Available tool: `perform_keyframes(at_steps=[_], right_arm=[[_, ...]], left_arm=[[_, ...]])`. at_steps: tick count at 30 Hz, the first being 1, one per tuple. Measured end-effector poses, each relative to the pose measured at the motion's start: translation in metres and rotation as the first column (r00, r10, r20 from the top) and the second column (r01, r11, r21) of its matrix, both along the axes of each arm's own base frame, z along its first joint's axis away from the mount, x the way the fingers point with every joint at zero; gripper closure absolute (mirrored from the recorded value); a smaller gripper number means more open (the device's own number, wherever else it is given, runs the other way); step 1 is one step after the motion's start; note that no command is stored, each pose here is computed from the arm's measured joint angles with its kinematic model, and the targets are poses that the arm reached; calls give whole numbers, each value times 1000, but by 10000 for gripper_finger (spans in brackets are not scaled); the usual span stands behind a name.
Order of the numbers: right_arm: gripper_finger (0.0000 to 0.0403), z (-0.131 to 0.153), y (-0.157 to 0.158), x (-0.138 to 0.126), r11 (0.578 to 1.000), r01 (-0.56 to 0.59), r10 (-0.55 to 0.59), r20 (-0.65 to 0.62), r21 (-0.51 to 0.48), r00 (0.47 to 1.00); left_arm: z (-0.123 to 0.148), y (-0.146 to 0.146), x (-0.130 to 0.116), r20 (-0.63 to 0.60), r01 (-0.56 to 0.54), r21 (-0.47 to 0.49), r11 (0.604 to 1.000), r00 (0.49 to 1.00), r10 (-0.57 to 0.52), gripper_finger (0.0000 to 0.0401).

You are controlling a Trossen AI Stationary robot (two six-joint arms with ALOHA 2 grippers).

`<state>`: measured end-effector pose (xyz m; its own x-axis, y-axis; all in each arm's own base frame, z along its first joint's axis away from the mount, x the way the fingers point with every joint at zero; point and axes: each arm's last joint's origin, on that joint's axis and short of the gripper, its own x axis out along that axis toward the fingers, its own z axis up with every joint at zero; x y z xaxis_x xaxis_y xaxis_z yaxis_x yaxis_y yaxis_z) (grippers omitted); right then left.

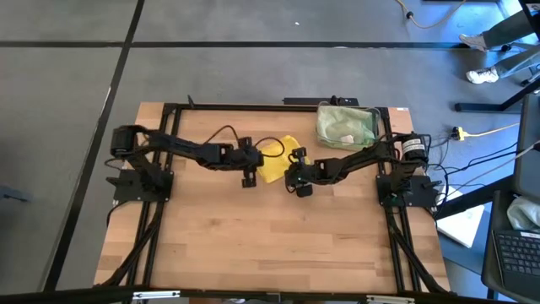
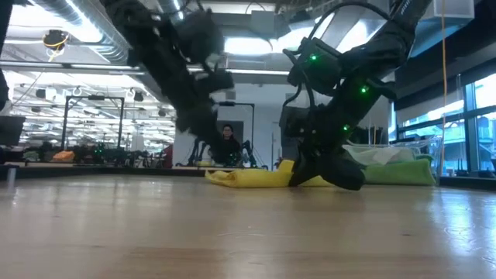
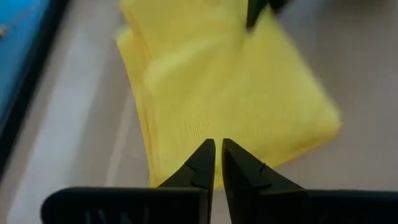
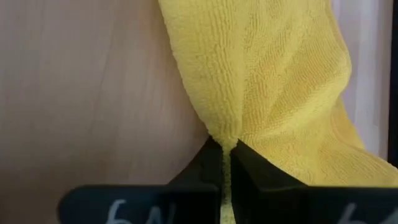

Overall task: Fold microfiber towels
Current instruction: Put the yellow cloth into the transparent bin

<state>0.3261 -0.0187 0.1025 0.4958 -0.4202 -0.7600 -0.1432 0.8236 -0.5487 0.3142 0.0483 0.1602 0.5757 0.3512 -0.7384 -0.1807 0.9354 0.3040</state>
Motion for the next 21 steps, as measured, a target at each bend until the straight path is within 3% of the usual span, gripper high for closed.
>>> perform_keyframes(at_steps=[4,8,13,21], right_arm=[[396,6,1,1,1000,-2,2,16,3,1000],[397,33,2,12,1000,3,-6,99,26,995],[398,53,-2,20,993,38,-39,7,110,999],[399,123,-16,39,979,136,-130,-49,149,990]], left_arm=[[26,-7,-6,77,16,6,1000,997,-16,378],[47,-15,-17,113,34,13,999,993,-35,378],[67,-26,-32,121,23,52,998,992,-29,378],[85,-40,-52,117,12,74,997,993,-21,378]])
